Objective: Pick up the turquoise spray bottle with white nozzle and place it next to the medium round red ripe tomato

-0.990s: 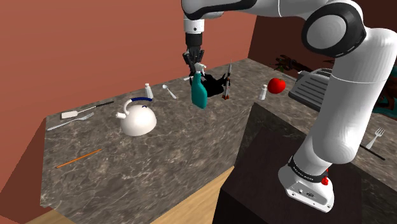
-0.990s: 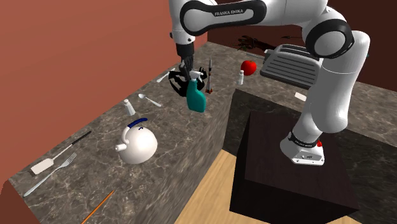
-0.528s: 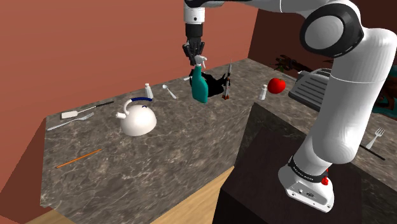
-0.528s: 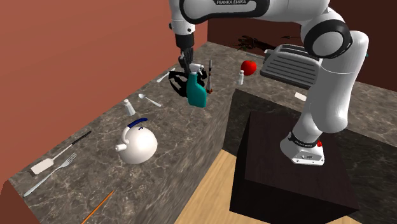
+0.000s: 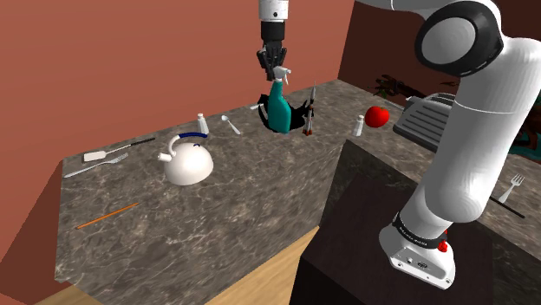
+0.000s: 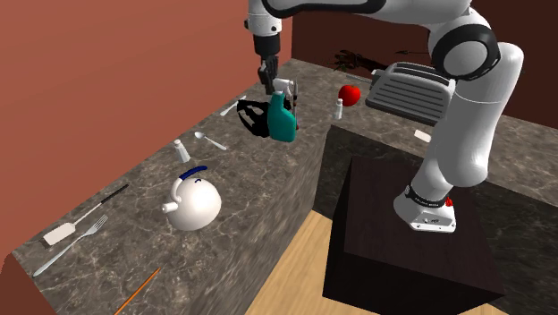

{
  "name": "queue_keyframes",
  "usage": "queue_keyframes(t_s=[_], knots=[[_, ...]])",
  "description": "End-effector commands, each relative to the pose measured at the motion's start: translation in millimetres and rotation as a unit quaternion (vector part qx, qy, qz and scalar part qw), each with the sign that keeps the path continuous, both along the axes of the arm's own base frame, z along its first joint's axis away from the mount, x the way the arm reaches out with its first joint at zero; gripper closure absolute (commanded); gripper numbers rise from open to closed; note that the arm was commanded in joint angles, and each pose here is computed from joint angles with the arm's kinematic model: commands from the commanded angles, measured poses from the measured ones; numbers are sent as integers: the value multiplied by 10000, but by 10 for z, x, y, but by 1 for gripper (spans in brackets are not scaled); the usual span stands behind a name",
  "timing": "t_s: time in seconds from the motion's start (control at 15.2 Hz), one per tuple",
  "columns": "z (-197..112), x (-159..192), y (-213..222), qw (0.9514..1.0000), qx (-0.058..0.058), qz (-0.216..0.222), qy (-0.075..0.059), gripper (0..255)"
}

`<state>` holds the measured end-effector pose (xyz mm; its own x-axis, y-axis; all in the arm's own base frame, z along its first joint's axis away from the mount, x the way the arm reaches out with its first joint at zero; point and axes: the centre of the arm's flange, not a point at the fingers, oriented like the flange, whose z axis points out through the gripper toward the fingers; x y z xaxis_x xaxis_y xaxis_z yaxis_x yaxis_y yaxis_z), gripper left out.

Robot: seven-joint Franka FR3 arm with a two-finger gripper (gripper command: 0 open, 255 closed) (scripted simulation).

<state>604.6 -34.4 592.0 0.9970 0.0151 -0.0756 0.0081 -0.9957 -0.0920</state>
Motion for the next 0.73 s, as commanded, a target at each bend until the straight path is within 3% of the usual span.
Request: queue_keyframes(t_s=[0.0,0.66], knots=[[17,-147,-196,10000,0,2,-2,255],[19,-929,-1259,10000,0,2,-2,255]])
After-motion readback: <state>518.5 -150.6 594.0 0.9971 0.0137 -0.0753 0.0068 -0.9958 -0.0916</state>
